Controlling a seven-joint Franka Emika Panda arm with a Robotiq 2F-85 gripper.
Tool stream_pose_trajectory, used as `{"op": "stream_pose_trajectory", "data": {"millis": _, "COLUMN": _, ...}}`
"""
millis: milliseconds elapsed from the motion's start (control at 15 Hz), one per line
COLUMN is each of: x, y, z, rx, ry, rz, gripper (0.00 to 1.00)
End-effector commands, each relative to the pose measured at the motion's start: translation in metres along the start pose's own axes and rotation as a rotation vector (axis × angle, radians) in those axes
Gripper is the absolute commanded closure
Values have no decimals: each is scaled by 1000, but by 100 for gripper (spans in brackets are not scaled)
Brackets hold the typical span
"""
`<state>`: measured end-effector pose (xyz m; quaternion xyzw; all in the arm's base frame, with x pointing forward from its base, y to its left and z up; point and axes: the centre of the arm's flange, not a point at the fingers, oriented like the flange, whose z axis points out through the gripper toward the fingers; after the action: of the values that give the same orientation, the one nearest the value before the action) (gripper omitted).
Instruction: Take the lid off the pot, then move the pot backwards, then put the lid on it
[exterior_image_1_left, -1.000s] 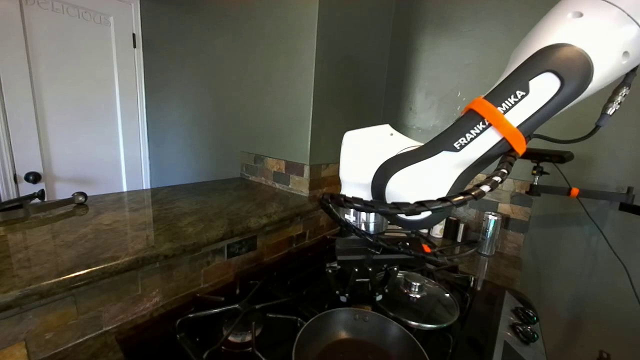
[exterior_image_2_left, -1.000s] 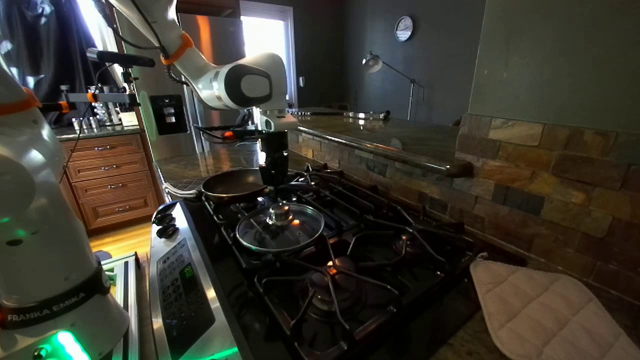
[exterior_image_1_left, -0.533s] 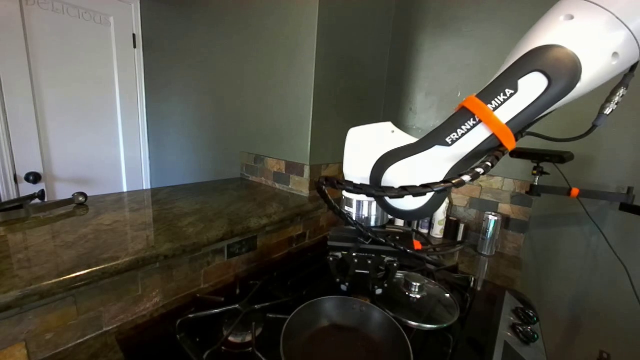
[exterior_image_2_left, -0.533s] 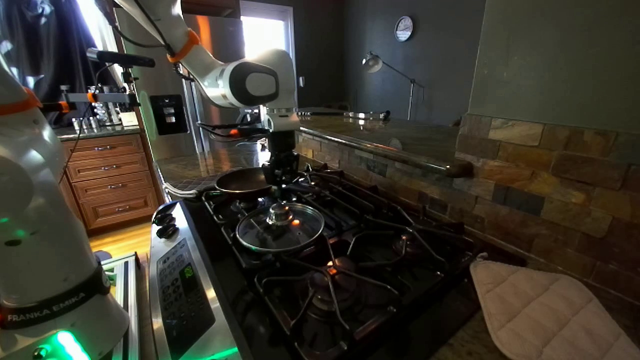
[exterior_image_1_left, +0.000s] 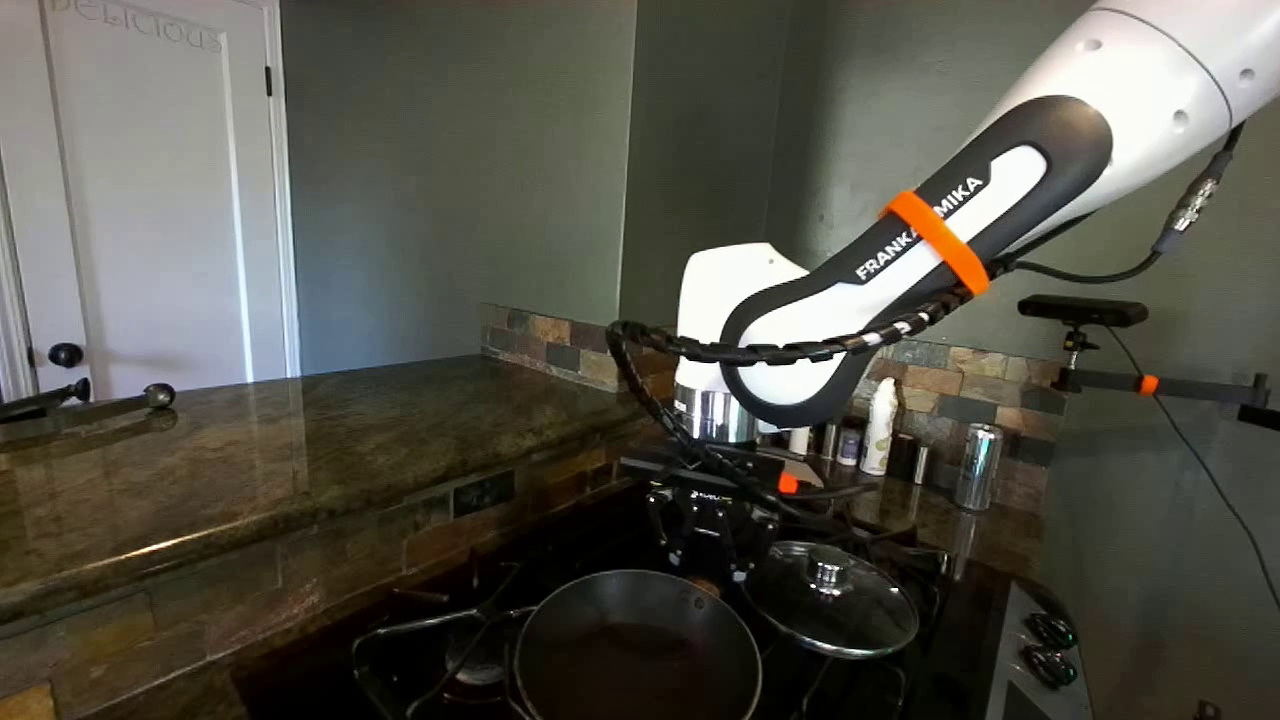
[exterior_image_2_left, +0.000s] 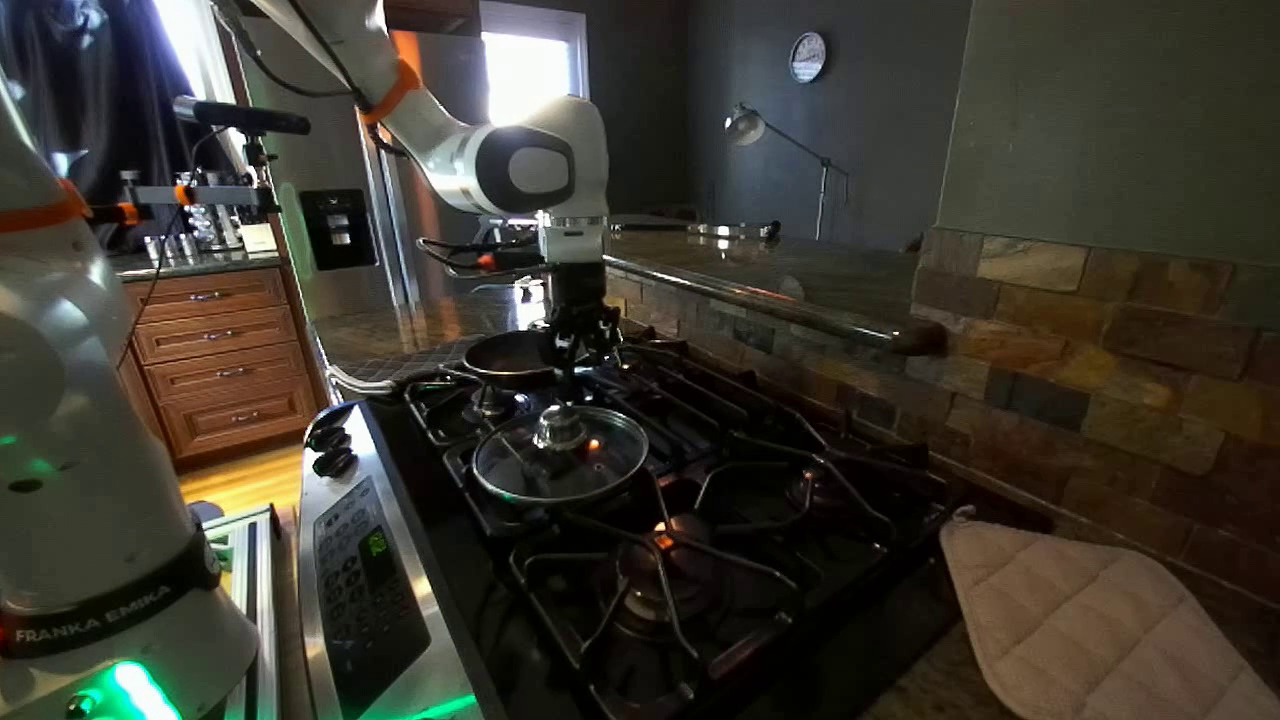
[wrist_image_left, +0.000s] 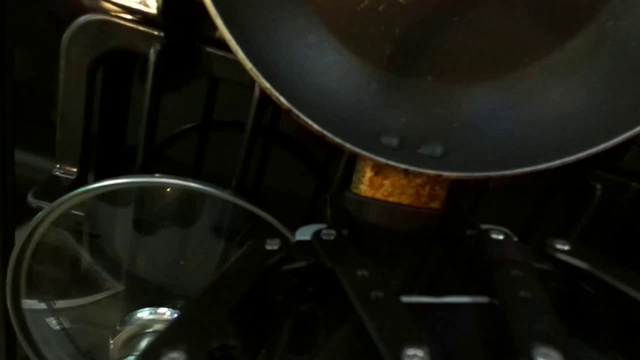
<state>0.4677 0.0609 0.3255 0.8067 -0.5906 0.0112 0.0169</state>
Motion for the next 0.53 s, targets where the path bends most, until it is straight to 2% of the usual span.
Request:
{"op": "stream_pose_trajectory", "data": {"millis": 0, "x": 2, "y": -22, "z": -5, "rx": 31, "ry": 4, "rz": 78, "gripper": 77}}
{"op": "stream_pose_trajectory", "data": {"millis": 67, "x": 2, "y": -25, "z": -6, "rx": 39, "ry": 8, "rz": 60, "gripper": 77}}
{"op": "stream_pose_trajectory", "data": {"millis": 133, "x": 2, "y": -12, "z": -6, "rx": 17, "ry": 2, "rz": 40, "gripper": 77}}
{"op": "stream_pose_trajectory", "data": {"millis": 200, "x": 3, "y": -14, "z": -6, "rx": 19, "ry": 2, "rz": 40, "gripper": 52}}
{"op": "stream_pose_trajectory", "data": {"millis": 467, "x": 3, "y": -13, "z": -5, "rx": 17, "ry": 1, "rz": 40, "gripper": 52}}
